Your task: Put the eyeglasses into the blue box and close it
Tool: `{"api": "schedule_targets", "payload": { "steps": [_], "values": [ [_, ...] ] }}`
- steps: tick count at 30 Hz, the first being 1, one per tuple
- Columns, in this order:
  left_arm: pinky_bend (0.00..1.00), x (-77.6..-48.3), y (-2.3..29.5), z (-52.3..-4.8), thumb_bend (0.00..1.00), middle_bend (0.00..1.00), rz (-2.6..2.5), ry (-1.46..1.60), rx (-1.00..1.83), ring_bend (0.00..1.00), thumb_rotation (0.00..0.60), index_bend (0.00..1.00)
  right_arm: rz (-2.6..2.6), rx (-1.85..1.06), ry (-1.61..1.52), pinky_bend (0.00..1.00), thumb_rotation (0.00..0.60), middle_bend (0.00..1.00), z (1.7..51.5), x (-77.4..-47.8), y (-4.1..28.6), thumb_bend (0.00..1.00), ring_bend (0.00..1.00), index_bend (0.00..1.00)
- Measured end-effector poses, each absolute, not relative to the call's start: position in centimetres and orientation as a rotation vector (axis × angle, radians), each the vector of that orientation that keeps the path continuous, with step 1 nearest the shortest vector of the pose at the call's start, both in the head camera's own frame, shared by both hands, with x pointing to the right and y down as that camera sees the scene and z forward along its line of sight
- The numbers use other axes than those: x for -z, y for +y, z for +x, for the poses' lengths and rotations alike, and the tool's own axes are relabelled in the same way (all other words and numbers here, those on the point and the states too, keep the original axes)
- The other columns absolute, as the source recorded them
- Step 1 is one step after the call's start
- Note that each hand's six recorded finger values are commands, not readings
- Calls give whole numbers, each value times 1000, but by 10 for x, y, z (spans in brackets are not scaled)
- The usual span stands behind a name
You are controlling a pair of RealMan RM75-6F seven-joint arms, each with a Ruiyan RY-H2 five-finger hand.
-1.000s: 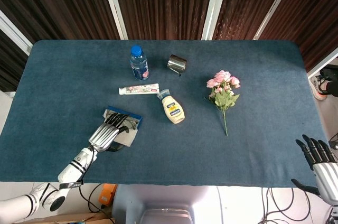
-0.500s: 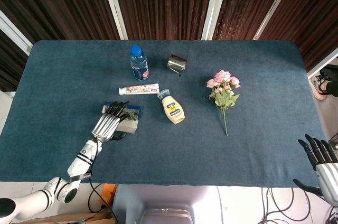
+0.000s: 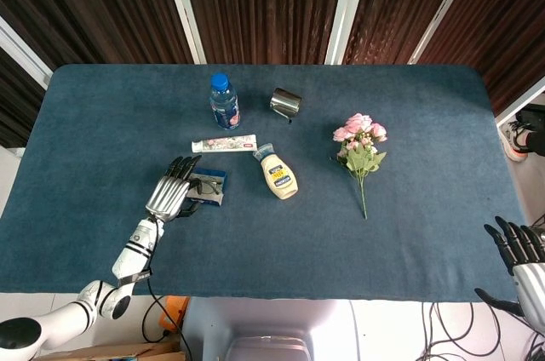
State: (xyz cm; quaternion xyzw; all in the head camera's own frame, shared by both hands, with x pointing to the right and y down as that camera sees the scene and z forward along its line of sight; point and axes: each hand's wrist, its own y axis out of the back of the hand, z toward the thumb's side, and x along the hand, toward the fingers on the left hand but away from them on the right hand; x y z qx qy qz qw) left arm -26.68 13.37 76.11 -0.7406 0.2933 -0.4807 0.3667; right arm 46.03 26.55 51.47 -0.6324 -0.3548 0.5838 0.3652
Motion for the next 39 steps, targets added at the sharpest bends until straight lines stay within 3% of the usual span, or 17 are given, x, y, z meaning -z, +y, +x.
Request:
{"api": "schedule_targets", "payload": {
  "steps": [9,25,39],
  "values": [
    [54,-758,141,-272,453,53,-1879,714,1225,0,600,685,-1629,-1502,-900,0,600,0,459,-516,266,176,0,0],
    [50,-706,168,-275,510,67,-1915,654,1115,0,600,688,-1640,-1502,-870,0,600,0,453,-521,269,176,0,0],
    [48,-705,147,-258,517,67,-1832,479,1292,0,600,674,-1648,-1495,-890,0,600,0,456,-518,267,176,0,0]
  ]
}}
